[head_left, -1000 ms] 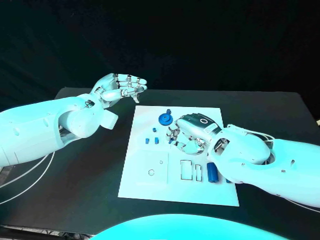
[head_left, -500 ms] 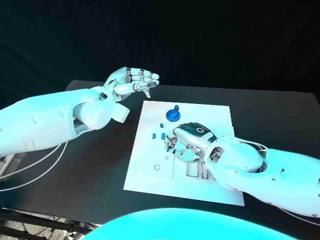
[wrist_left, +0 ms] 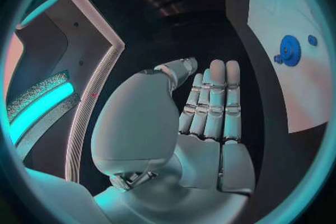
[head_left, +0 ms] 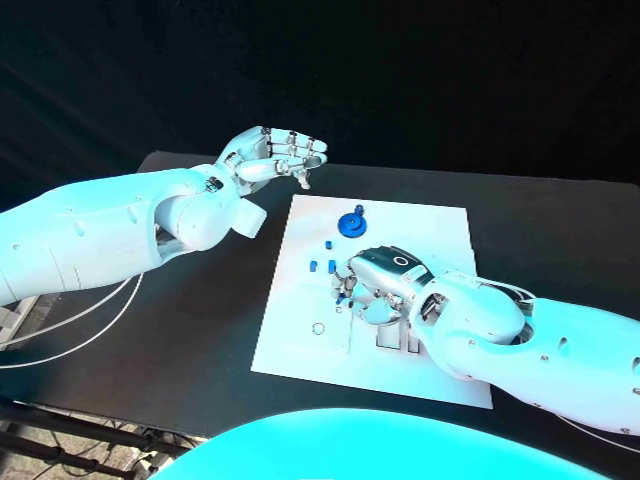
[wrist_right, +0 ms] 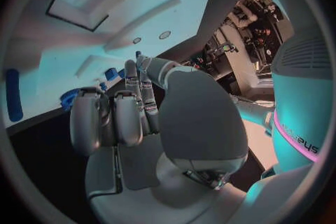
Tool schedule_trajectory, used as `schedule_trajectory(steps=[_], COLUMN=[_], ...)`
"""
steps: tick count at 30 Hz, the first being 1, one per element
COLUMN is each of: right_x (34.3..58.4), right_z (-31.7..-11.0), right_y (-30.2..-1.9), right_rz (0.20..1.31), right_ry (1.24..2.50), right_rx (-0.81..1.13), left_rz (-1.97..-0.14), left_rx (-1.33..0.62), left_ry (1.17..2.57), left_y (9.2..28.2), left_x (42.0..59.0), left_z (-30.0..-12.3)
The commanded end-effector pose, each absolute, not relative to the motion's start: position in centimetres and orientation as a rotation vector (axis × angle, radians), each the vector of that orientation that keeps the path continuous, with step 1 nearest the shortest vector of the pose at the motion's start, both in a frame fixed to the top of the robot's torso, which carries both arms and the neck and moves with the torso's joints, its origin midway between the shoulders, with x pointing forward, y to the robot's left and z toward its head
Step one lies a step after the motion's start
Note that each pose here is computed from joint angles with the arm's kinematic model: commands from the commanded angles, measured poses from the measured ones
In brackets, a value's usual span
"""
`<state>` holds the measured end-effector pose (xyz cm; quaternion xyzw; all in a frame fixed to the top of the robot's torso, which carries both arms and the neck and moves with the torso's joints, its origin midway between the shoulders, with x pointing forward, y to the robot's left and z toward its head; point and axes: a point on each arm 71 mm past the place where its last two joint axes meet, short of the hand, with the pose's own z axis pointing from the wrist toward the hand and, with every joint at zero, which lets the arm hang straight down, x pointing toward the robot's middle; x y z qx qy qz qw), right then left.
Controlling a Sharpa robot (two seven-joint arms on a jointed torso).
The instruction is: Assemble the parts on the task board
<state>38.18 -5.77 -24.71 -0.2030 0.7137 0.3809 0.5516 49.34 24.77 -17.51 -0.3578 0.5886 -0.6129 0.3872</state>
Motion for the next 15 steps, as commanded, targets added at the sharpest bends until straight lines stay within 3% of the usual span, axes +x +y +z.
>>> schedule_trajectory(steps=[1,15], right_x=[38.0,37.79], right_z=[-25.03,-25.34], right_y=[-5.64,-5.5], right_rz=[0.896,0.878], right_ry=[1.715,1.746], right_rx=[-0.519,-0.547], left_rz=[-1.574,-1.575], left_rx=[-0.902,-0.898], left_ry=[1.503,1.507], left_y=[24.56,24.51], left_x=[49.31,49.31], left_z=[-17.43,-17.44])
